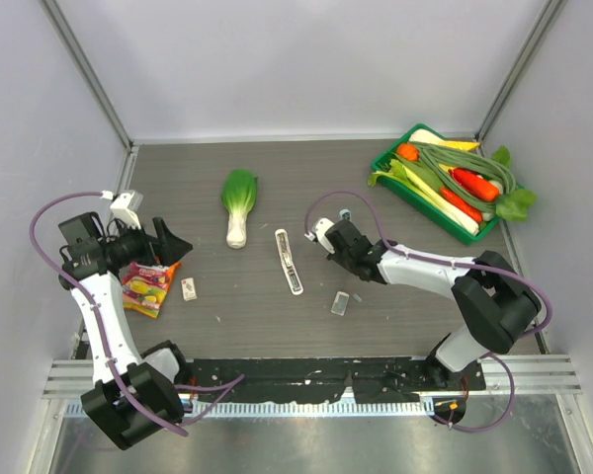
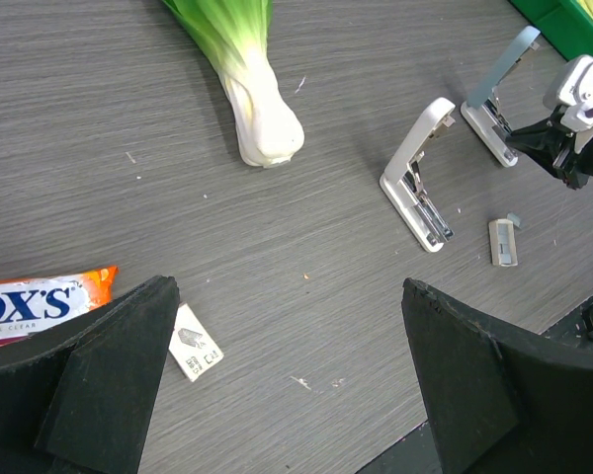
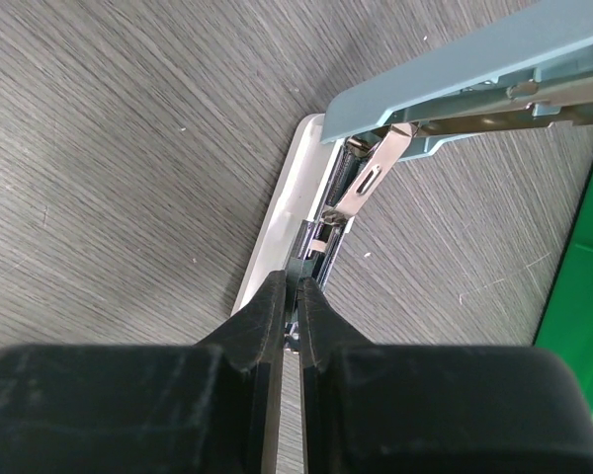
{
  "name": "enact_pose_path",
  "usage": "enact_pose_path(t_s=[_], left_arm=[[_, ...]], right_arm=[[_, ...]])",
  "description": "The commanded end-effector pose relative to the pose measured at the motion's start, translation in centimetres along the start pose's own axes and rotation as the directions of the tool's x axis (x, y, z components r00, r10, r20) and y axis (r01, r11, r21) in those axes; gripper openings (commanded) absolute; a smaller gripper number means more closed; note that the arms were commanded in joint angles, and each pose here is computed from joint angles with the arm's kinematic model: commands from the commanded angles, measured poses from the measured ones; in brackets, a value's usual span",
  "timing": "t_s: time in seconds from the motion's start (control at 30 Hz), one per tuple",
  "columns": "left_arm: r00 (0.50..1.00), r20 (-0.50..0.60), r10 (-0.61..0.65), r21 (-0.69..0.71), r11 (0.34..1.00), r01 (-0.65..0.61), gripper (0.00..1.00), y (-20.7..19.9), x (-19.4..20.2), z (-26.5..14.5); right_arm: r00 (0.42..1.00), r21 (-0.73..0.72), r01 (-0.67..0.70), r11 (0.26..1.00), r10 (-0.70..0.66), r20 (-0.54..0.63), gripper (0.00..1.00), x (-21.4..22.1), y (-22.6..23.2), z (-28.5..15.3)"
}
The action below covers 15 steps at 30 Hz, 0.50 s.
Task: Load the staples into the stapler
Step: Adjust the staple in the stapler.
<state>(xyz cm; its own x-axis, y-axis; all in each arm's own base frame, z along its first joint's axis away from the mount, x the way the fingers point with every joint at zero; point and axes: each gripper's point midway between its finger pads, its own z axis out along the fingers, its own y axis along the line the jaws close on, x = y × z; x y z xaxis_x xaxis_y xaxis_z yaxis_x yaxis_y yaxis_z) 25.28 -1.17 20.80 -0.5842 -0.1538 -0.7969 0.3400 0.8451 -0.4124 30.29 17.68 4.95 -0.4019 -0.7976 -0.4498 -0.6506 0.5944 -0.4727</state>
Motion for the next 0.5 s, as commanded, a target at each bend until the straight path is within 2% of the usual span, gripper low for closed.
enact_pose_path(t_s=[0.0,0.47], left_arm=[[0.999,0.022,0.024,0.020,0.999,-0.025,1.00,-0.23,-0.40,-0.16],[0.999,0.024,0.023,0.021,1.000,-0.024,1.00,-0.19,-0.41,-0.18]], right_arm=[[0.998,0.046,0.002,0.999,-0.005,0.059,0.12,-1.48,-0.82,-0.71],[0.998,0.067,0.057,0.996,-0.059,0.036,0.12,-0.90,-0.45,-0.39]])
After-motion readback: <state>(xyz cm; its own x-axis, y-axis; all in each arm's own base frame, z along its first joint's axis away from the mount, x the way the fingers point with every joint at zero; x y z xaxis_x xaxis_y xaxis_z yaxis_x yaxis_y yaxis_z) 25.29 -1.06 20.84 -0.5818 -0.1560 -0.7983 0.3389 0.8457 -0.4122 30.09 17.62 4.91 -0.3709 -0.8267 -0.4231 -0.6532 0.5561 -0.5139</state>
